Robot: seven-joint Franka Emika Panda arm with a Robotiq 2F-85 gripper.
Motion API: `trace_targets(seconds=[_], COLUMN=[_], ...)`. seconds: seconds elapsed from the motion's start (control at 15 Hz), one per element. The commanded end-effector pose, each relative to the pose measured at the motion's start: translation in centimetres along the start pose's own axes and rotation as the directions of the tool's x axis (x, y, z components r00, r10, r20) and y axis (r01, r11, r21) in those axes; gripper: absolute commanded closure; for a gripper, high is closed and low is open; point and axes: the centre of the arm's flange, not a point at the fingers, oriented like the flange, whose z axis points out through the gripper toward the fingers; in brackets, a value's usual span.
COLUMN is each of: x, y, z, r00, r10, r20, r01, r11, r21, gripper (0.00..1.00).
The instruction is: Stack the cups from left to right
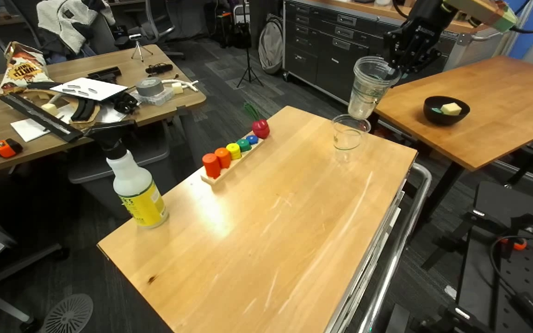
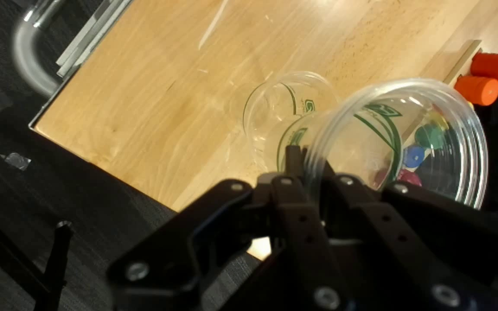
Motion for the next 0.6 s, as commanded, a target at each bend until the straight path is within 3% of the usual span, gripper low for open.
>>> trace_targets(seconds=[0.0,0.53], x=[2.1,4.7], y=[-0.4,-0.4], z=[0.3,3.6], r00=[1.0,0.999], r10=[-0.019,-0.012], r20=[-0.007,0.035], r01=[0.02,0.011], r11=[0.999,1.0], r21=[0.049,0.024], gripper=[0.98,0.98])
